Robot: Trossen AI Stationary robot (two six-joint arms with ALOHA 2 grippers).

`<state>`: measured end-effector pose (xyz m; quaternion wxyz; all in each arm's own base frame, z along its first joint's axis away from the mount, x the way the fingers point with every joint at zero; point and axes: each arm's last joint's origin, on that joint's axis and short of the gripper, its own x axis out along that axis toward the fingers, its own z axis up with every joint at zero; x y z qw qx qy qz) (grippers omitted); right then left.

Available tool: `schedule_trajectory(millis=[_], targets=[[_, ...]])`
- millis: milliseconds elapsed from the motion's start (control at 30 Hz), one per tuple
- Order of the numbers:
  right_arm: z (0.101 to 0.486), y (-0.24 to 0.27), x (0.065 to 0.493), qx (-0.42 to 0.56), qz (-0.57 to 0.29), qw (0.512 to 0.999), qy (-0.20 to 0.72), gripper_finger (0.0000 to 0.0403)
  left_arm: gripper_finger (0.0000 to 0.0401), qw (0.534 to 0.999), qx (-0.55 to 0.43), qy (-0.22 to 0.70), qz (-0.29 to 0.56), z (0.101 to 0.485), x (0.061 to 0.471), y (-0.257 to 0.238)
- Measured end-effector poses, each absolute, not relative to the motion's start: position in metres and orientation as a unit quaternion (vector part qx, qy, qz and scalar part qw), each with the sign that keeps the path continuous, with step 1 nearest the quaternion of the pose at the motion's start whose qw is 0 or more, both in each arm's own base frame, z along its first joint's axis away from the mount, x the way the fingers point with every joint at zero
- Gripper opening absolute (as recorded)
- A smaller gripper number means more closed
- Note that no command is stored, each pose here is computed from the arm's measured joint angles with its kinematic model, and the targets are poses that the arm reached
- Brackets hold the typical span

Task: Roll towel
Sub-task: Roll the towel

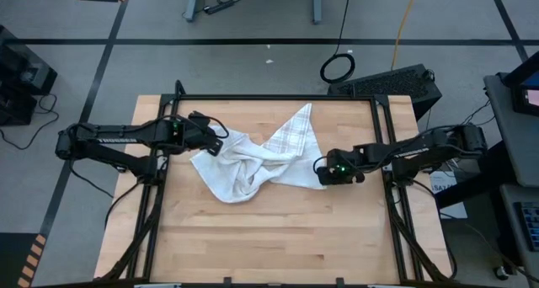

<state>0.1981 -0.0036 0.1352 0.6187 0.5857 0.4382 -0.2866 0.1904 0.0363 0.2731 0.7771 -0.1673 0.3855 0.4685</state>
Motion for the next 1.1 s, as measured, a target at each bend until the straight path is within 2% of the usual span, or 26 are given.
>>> schedule_trajectory(millis=[233,467,667,900,1100], targets=[[0.129,0.0,0.204,0.564,-0.26,0.656,0.428,0.0218,0.0006,0.778,-0.173,0.389,0.463,0.273,0.191,0.036],[0.133,0.0,0.211,0.557,-0.239,0.691,0.395,0.0183,0.0006,0.778,-0.179,0.392,0.458,0.273,0.191,0.036],[0.131,0.007,0.209,0.536,-0.22,0.698,0.421,0.014,0.0006,0.778,-0.179,0.392,0.457,0.272,0.191,0.036],[0.134,0.023,0.212,0.556,-0.181,0.689,0.428,0.0092,0.0006,0.778,-0.179,0.392,0.457,0.272,0.191,0.036],[0.135,0.038,0.21,0.565,-0.169,0.677,0.44,0.0075,0.0006,0.778,-0.179,0.392,0.457,0.272,0.191,0.036]])
